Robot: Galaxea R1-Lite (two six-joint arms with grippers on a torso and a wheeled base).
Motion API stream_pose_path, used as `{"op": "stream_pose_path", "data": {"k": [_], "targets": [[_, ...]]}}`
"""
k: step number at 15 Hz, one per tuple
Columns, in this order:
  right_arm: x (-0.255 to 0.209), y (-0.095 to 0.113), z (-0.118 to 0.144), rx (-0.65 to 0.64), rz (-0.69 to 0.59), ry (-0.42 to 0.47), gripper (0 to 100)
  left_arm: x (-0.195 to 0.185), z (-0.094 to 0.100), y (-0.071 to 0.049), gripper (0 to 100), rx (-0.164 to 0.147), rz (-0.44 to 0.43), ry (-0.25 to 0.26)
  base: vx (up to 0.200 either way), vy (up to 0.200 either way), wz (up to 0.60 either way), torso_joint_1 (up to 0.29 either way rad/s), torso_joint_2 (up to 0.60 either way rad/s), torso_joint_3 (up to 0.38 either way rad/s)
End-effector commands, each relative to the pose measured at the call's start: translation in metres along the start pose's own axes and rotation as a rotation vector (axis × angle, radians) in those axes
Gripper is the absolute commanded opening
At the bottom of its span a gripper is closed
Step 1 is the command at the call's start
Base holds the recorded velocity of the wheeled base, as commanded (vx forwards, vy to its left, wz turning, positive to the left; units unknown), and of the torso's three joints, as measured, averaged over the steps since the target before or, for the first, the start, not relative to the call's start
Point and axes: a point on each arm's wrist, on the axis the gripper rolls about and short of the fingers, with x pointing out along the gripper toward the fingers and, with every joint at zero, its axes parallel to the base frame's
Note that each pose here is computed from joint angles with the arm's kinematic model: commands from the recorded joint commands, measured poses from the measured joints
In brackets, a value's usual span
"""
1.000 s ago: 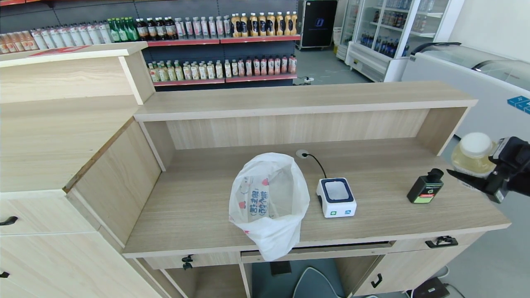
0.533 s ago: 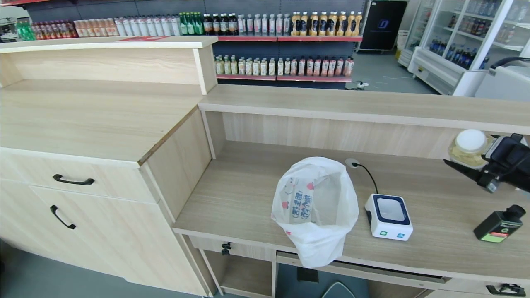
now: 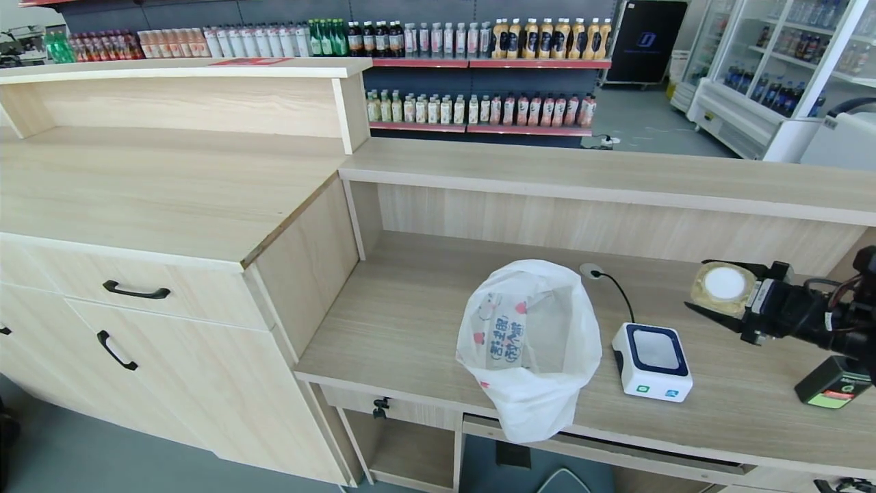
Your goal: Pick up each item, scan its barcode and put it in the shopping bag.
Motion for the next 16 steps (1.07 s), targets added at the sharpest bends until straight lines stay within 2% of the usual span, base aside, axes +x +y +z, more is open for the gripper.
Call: {"op": "stream_pose_path", "data": {"k": [1,5,10,16], "targets": [[0.008,0.016,-0.014,0.033,0.044,-0.010,0,0.000,0.000,0.000,100,-0.001,0.000,0.000,0.000,0.000,0.00,0.000,0.00,0.000],[0.018,0.030,-0.030,-0.006,0.067,-0.050,0,0.000,0.000,0.000,100,0.001,0.001,0.000,0.000,0.000,0.00,0.000,0.00,0.000],[0.034,0.038,-0.028,-0.026,0.079,-0.113,0,0.000,0.000,0.000,100,-0.001,0.001,0.000,0.000,0.000,0.00,0.000,0.00,0.000],[0.043,0.051,-0.035,-0.036,0.096,-0.122,0,0.000,0.000,0.000,100,0.001,0.000,0.000,0.000,0.000,0.00,0.000,0.00,0.000]]}}
